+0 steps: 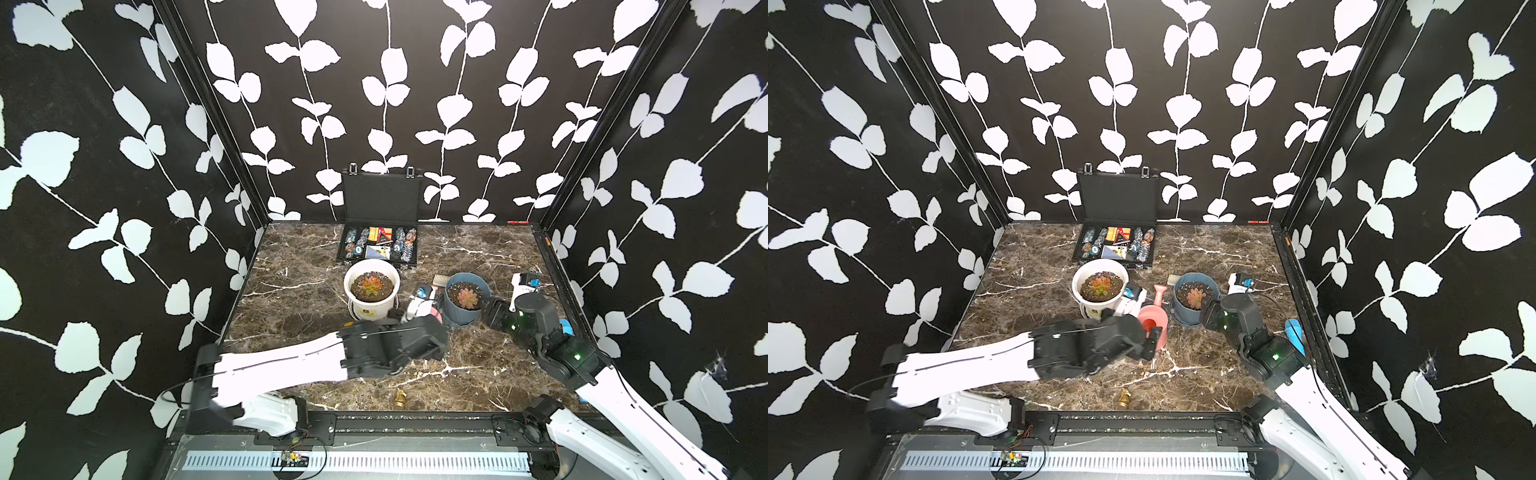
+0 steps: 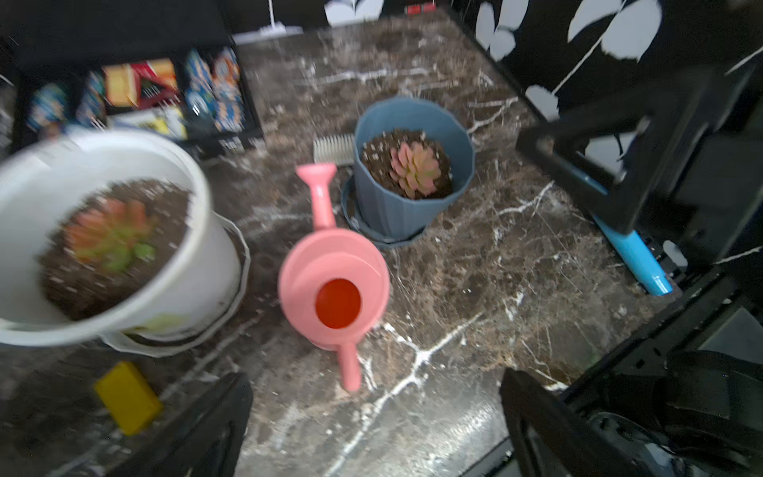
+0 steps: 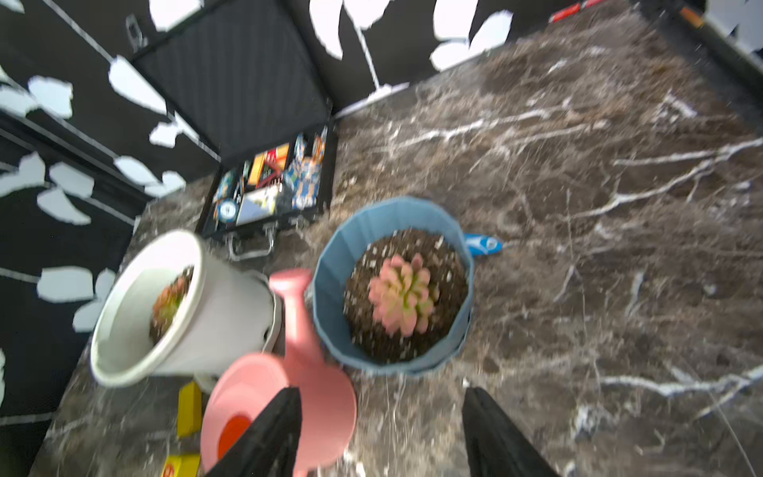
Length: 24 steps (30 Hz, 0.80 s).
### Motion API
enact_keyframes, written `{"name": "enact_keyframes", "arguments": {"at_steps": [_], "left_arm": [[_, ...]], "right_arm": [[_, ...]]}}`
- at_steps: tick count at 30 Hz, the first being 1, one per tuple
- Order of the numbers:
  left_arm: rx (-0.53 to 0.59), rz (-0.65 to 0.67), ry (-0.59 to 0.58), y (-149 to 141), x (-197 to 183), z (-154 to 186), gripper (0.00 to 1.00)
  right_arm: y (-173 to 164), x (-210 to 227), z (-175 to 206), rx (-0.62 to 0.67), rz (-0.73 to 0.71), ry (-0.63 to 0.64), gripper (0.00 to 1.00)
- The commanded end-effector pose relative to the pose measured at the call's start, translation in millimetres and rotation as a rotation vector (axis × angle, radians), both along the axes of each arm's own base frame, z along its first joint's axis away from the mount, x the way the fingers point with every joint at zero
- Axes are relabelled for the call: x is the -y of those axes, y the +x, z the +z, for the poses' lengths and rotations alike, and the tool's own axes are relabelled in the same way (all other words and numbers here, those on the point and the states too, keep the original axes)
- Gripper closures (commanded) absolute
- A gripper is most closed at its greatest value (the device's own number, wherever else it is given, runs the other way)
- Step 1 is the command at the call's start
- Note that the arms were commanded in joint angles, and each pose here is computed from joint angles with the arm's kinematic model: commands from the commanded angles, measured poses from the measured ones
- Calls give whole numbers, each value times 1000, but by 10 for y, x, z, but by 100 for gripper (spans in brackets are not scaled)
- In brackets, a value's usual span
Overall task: Water the succulent around the soil edge
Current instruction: Place the watering can at the center of the board, then pick up the watering can from the center of the board.
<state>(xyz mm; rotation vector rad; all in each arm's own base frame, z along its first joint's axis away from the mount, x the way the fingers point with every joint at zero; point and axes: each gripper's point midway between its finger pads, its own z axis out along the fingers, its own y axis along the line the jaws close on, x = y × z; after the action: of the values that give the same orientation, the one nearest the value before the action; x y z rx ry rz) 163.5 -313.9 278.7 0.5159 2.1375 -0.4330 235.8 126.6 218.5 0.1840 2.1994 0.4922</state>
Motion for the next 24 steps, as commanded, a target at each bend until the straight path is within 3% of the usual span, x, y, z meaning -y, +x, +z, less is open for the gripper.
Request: {"name": "enact_keyframes", "arguments": {"at_steps": [1,7,12,15,20,24], "left_arm": [[200,43,156,151,-498,212,1],[459,80,400,292,-1025,530,1],[543,19,537,290,-1169,454,1],[530,20,528,302,-1302,370,1],[471,40,384,285,-1542,311,1],[421,78,350,285,-1735,295,1]], "right_arm": [[-201,-129,-111,-87,45,-39,36],[-341,-498,-109,-43,122,-251,33],[-433,-833,-189,-38,168,-307,32],[-504,-1035,-240,-37,193,-318,32],[-628,-1316,-308,-43,233,-329,32],[-679,-1440,-390,-66,245,-334,32]]}}
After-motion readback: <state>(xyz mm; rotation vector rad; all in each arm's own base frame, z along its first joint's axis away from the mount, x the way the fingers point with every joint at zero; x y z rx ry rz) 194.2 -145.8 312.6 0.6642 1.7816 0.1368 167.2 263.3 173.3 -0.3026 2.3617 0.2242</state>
